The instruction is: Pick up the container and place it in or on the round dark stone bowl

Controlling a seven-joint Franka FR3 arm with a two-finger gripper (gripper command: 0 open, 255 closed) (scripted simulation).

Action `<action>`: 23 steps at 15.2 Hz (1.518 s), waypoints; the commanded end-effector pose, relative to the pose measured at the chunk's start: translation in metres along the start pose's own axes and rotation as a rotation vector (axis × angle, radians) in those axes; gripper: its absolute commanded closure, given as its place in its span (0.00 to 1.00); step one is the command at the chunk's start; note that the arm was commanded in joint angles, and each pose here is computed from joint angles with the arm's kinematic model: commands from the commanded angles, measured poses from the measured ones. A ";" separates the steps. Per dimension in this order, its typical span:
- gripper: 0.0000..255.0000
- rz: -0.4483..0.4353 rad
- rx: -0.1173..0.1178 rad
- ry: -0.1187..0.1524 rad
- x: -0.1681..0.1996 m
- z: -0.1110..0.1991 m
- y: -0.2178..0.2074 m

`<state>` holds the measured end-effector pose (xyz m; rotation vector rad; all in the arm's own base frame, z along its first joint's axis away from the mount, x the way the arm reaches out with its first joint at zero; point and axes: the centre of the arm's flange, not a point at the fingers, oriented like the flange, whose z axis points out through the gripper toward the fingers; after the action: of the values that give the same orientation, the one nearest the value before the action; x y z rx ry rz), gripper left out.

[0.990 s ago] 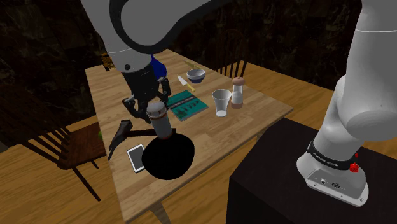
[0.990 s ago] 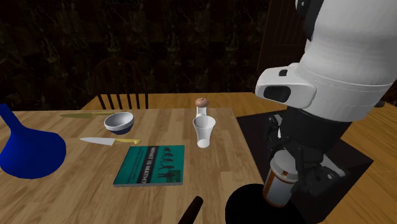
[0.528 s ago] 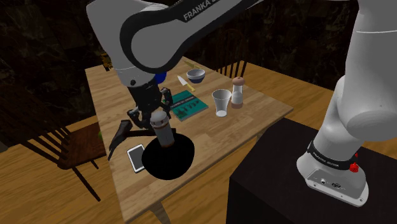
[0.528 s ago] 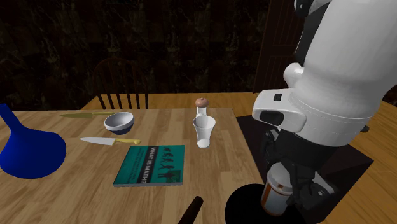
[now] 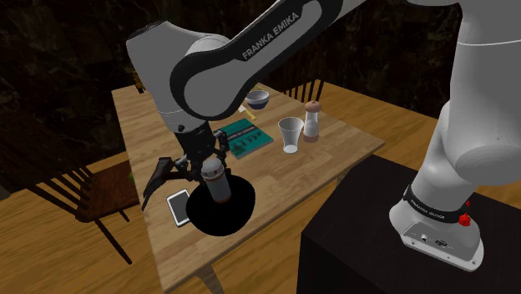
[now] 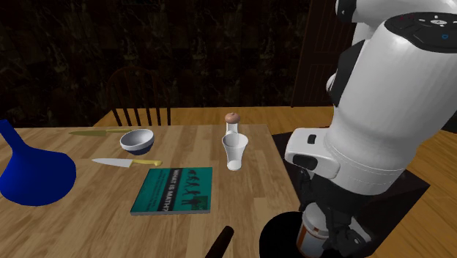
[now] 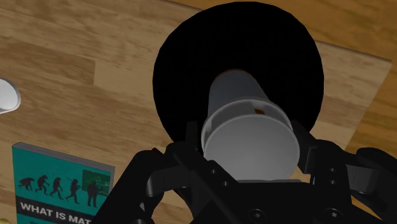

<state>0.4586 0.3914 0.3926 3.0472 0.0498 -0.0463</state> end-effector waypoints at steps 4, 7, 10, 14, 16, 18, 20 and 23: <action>1.00 0.000 0.000 0.001 0.000 0.013 -0.001; 1.00 0.000 0.000 0.001 0.000 0.013 -0.001; 0.00 0.000 0.000 0.001 0.000 0.013 -0.001; 0.00 0.000 0.000 0.001 0.000 0.013 -0.001; 0.00 0.000 0.000 0.001 0.000 0.000 -0.001; 0.00 0.000 0.000 0.001 0.000 -0.027 -0.001; 0.00 0.000 0.000 0.001 0.000 -0.037 -0.001; 0.00 0.000 0.000 0.001 0.000 -0.037 -0.001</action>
<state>0.4596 0.3959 0.4289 3.0478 0.0497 -0.0447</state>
